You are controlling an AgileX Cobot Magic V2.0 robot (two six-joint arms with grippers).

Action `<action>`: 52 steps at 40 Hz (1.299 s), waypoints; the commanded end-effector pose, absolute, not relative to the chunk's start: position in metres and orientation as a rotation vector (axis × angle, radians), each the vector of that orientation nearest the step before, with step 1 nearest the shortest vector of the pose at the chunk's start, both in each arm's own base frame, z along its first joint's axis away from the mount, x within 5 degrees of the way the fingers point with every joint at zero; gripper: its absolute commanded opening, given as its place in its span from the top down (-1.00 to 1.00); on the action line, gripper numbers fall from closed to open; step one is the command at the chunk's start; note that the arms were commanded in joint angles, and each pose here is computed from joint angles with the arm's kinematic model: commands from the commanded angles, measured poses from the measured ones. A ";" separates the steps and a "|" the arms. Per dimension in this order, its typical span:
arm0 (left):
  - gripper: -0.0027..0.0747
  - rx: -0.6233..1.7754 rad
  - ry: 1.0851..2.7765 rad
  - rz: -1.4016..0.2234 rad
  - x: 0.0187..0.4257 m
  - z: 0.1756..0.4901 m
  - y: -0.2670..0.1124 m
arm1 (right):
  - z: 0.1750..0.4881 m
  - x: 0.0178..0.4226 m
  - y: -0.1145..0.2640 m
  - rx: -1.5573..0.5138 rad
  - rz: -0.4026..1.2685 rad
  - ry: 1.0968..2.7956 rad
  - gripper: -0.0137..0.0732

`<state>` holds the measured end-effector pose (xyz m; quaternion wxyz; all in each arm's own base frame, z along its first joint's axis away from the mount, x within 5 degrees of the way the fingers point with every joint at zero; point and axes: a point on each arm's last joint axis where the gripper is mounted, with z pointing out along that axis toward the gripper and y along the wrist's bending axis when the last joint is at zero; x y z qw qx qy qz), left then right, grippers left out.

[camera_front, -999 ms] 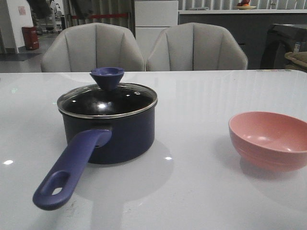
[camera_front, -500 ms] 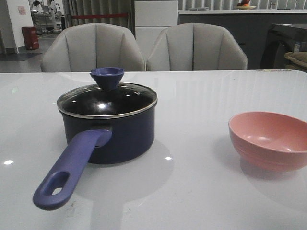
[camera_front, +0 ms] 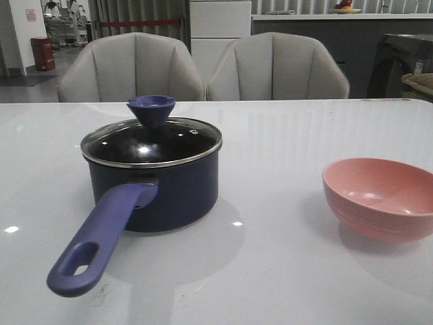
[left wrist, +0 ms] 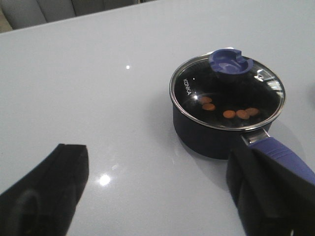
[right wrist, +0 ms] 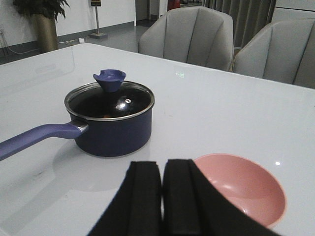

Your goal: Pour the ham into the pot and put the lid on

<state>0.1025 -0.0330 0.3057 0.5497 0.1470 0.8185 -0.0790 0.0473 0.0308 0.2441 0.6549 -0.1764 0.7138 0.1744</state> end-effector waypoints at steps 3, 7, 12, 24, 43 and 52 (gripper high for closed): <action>-0.57 0.317 1.800 -0.205 0.088 0.301 -0.029 | 0.257 0.048 0.029 -0.365 0.390 1.549 0.27; -0.29 0.297 1.776 -0.235 0.080 0.298 -0.028 | 0.257 0.048 0.029 -0.365 0.390 1.549 0.27; 0.55 0.291 1.768 -0.248 0.075 0.298 -0.027 | 0.257 0.048 0.029 -0.365 0.390 1.549 0.27; 0.53 0.293 1.795 -0.257 0.074 0.295 -0.027 | 0.257 0.048 0.029 -0.365 0.390 1.549 0.27; 0.53 0.297 1.791 -0.244 0.075 0.291 -0.027 | 0.257 0.048 0.029 -0.365 0.390 1.549 0.27; 0.53 0.156 1.605 -0.113 0.066 0.264 -0.012 | 0.257 0.048 0.029 -0.365 0.390 1.549 0.27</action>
